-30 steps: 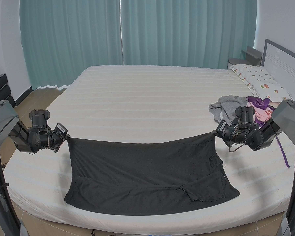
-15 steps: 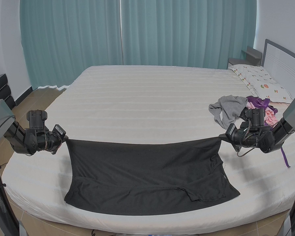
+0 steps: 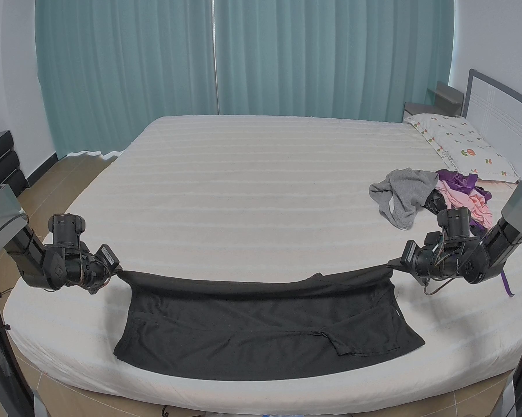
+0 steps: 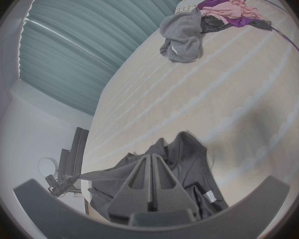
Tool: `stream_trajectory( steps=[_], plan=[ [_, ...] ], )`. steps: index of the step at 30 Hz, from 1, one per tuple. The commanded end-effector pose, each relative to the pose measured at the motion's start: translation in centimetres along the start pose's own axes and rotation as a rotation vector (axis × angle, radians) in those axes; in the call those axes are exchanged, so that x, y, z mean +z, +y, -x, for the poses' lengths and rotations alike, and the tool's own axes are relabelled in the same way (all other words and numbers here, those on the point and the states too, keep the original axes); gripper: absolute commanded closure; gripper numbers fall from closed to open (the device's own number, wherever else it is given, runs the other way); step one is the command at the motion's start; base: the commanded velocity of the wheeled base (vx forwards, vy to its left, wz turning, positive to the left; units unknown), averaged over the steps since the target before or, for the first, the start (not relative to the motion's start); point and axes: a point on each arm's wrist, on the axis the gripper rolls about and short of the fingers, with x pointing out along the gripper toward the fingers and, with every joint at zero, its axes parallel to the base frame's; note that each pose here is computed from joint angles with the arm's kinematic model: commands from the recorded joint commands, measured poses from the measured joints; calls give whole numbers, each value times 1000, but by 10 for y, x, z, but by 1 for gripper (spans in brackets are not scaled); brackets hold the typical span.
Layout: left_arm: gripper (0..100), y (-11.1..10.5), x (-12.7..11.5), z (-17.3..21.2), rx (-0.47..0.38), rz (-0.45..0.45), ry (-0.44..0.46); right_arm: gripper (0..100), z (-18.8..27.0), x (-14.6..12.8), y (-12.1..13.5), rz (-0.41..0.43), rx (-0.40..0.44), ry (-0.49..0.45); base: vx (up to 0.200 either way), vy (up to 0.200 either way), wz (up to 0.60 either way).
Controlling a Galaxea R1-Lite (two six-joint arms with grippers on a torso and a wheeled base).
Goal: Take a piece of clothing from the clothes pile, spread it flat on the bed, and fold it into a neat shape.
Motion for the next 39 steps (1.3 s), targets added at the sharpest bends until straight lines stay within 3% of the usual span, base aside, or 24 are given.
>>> stream_trajectory(
  steps=[1, 14, 21, 39],
  plan=[
    [100, 4, -5, 4, 12, -1, 12, 100, 5, -7, -8, 3, -21, 21, 0, 0, 0],
    [100, 16, -22, 10, 54, -45, 69, 100, 1, -26, -24, 11, -72, 89, 0, 0, 0],
    [100, 24, -31, 7, 83, -36, 107, 100, -2, -39, -38, 79, -106, 143, 0, 0, 0],
    [100, 36, -48, 4, 124, -47, 171, 100, -6, -47, -44, 94, -126, 175, 0, 0, 0]
  ],
)
